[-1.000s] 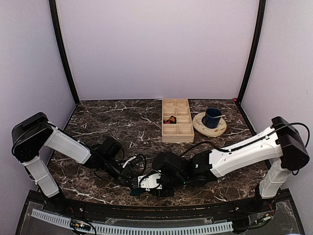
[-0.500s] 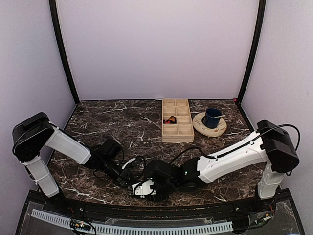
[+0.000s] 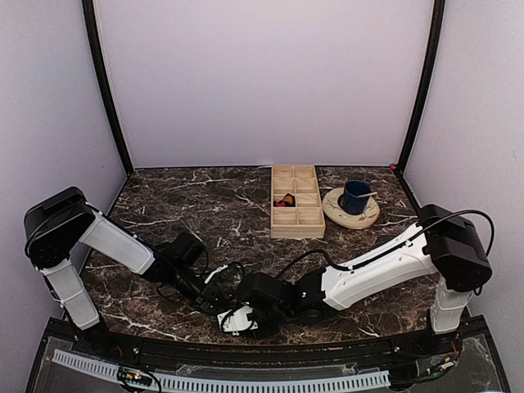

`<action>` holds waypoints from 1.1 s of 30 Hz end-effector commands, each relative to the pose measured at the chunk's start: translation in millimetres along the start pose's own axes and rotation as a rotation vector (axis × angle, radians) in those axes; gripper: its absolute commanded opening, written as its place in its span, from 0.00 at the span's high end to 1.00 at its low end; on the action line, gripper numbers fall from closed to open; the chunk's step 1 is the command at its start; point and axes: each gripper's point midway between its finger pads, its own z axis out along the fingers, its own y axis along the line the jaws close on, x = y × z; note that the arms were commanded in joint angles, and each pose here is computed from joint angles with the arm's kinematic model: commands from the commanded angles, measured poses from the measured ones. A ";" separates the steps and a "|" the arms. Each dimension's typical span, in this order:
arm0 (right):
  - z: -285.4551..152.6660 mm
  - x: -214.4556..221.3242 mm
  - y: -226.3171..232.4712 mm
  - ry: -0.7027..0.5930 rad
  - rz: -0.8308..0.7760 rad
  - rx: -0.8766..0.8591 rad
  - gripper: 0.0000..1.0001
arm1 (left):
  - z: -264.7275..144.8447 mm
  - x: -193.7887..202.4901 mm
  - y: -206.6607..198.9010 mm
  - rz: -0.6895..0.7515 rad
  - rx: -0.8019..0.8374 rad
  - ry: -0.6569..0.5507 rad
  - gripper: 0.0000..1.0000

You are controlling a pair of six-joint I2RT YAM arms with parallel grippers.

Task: Roll the socks
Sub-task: Pick up the sock from the center of the board.

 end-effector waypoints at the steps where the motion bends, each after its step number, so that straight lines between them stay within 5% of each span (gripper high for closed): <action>1: 7.3 -2.2 2.6 -0.014 -0.029 0.024 0.57 | 2.3 33.0 41.0 -0.144 -0.147 0.070 1.00; 7: 18.3 6.3 11.9 0.018 -0.062 -0.012 0.67 | 0.0 31.2 41.8 -0.148 -0.155 0.062 1.00; 21: 42.4 30.3 22.1 0.075 -0.064 -0.068 0.71 | -3.7 27.0 38.6 -0.150 -0.143 0.053 1.00; 33: 65.4 45.2 28.3 0.143 -0.029 -0.141 0.81 | -16.5 16.9 31.6 -0.132 -0.211 0.025 0.84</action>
